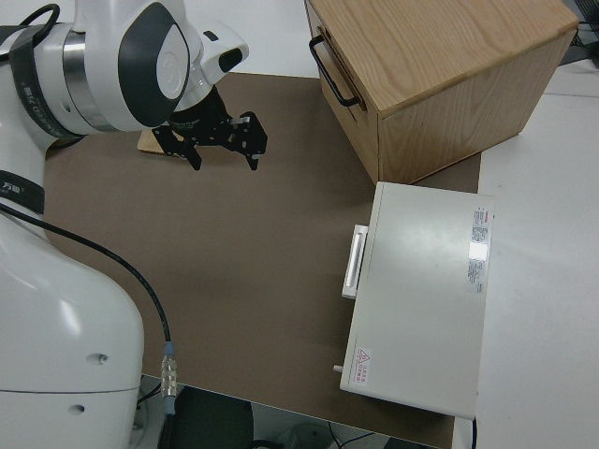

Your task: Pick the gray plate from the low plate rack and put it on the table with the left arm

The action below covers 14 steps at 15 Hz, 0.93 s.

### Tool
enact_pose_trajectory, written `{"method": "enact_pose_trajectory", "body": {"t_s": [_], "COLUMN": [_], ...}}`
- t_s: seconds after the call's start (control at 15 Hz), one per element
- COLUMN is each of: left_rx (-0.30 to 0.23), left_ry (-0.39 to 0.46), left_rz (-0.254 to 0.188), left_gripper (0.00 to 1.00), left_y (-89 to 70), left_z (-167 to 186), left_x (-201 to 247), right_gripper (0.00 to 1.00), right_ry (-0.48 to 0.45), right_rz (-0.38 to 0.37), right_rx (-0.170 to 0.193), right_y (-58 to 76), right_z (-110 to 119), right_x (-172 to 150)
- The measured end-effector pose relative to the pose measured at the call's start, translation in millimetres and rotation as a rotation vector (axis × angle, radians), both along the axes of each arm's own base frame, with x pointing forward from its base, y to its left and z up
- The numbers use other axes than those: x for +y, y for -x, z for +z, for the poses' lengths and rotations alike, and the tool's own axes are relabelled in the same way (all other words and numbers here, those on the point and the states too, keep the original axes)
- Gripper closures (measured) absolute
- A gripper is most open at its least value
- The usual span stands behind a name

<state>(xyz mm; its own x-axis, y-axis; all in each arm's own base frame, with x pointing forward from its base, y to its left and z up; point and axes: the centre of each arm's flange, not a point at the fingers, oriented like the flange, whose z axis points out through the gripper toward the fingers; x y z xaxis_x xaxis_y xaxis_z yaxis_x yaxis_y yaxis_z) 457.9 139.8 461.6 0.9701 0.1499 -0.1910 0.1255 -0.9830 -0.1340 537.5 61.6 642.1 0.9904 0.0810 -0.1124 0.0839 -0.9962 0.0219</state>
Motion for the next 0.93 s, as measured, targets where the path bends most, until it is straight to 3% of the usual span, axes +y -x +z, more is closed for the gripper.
{"method": "enact_pose_trajectory", "body": {"t_s": [0.93], "left_rx": [-0.012], "left_ry": [-0.029], "left_rz": [0.010], "left_gripper": [0.91], "left_y": [-1.9], "left_z": [5.0], "left_x": [-1.9], "right_gripper": [0.01], "right_ry": [0.000], "right_rz": [0.000], "right_rx": [0.000], "right_y": [0.0], "right_z": [0.0], "right_x": [0.0]}}
